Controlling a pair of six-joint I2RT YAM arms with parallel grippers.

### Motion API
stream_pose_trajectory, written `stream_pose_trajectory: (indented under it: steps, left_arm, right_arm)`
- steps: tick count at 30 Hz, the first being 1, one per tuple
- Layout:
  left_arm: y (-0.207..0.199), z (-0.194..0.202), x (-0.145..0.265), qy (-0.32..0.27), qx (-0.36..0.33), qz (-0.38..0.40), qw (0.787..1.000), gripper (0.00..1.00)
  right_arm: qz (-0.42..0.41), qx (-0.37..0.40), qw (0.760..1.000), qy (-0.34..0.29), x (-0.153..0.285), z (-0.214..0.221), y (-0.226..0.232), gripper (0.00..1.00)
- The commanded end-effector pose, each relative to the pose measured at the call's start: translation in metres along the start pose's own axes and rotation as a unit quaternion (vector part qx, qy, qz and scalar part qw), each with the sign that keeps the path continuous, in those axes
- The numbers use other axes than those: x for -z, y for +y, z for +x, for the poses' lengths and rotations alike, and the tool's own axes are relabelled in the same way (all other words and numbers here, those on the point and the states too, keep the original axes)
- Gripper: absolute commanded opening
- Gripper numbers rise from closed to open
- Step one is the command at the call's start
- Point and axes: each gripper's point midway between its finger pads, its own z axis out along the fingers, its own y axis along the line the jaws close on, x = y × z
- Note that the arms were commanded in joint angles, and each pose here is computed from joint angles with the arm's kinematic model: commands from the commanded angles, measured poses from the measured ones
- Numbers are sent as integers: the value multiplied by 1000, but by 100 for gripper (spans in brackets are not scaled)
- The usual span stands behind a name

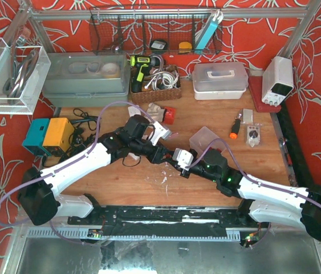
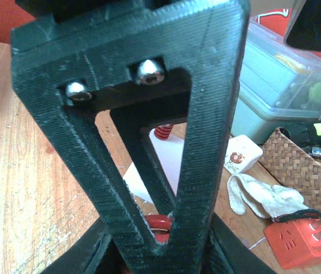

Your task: Install the large spring

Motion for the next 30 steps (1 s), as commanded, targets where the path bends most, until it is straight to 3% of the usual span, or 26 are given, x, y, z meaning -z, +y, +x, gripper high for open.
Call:
stream_pose_trajectory:
  steps: [1, 8, 14, 21, 25, 30]
  left_arm:
    - [-1, 20, -2, 35, 12, 6, 999, 35]
    - [5, 14, 1, 29, 10, -17, 999, 11]
    - [9, -3, 8, 3, 6, -43, 999, 0]
    - [26, -20, 20, -21, 10, -99, 995, 0]
    - [52, -24, 33, -25, 14, -173, 984, 0]
    - [87, -26, 56, -20, 19, -279, 960, 0]
  right_arm:
    - [40, 9, 999, -21, 2, -13, -16, 0]
    - [44, 1, 999, -15, 0, -11, -18, 2]
    - [50, -19, 999, 2, -3, -7, -21, 38]
    - [91, -34, 995, 7, 5, -6, -35, 76]
    - [114, -43, 993, 6, 10, -7, -42, 96]
    - [165, -80, 983, 26, 18, -2, -60, 99]
